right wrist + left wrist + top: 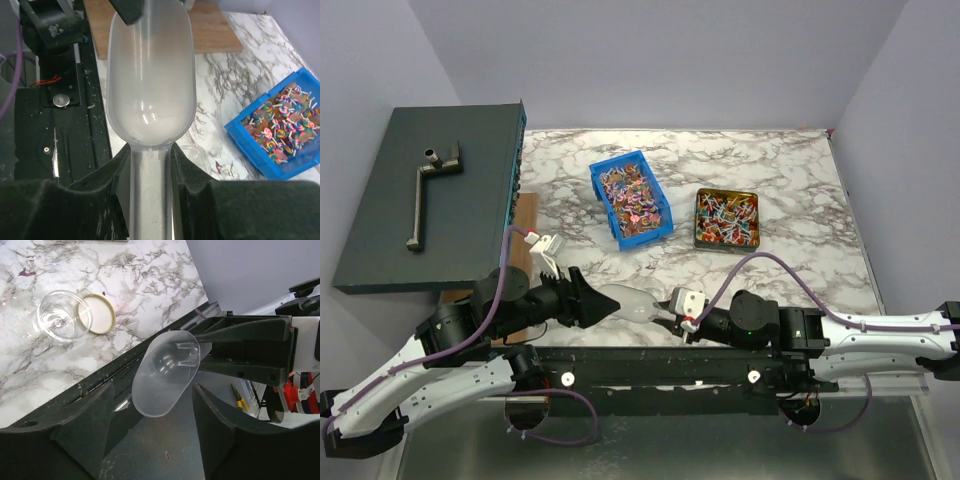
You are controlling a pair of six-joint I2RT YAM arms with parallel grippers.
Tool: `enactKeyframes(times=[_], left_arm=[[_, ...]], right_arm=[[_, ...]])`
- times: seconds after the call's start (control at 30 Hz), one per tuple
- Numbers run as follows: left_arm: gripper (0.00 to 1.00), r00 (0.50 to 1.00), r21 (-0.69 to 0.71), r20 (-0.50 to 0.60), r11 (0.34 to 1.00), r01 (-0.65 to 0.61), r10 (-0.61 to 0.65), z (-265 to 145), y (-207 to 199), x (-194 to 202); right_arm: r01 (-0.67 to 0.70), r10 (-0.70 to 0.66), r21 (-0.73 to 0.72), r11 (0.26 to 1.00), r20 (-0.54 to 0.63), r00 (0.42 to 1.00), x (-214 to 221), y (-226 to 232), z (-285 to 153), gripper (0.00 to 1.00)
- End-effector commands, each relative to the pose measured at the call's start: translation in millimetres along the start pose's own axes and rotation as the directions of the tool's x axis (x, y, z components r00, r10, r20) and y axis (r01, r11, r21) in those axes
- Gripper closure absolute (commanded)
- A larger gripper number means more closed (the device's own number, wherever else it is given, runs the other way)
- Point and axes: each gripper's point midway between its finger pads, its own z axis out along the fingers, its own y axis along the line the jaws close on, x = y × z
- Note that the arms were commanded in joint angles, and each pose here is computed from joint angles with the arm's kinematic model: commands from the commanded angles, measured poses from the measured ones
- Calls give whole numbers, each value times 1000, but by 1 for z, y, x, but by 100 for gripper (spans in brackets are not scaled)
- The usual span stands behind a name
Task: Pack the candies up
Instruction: Adjust the spatula.
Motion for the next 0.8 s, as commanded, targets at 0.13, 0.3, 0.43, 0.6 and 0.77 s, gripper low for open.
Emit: enactKeyframes(times=[0.13, 0.3, 0.43, 0.6, 0.77], left_arm=[[18, 995, -54, 69, 996, -72, 76, 4, 3, -20], [11, 985, -129, 98, 983, -128, 141, 6, 14, -31], [8, 977, -189, 105, 968, -162, 184, 12, 23, -37], [6, 967, -270, 125, 945, -183, 223, 17, 37, -45], [6, 953, -355, 166, 917, -183, 255, 24, 50, -58]], right_arm=[[-75, 97, 155, 985, -134, 986, 14, -22, -6, 100], [-84, 132, 227, 970, -207, 969, 22, -31, -8, 99], [-72, 155, 297, 952, -266, 952, 28, -41, -10, 99], [-81, 202, 357, 930, -316, 927, 35, -60, -9, 99], [-122, 284, 424, 898, -343, 895, 46, -85, -7, 99]])
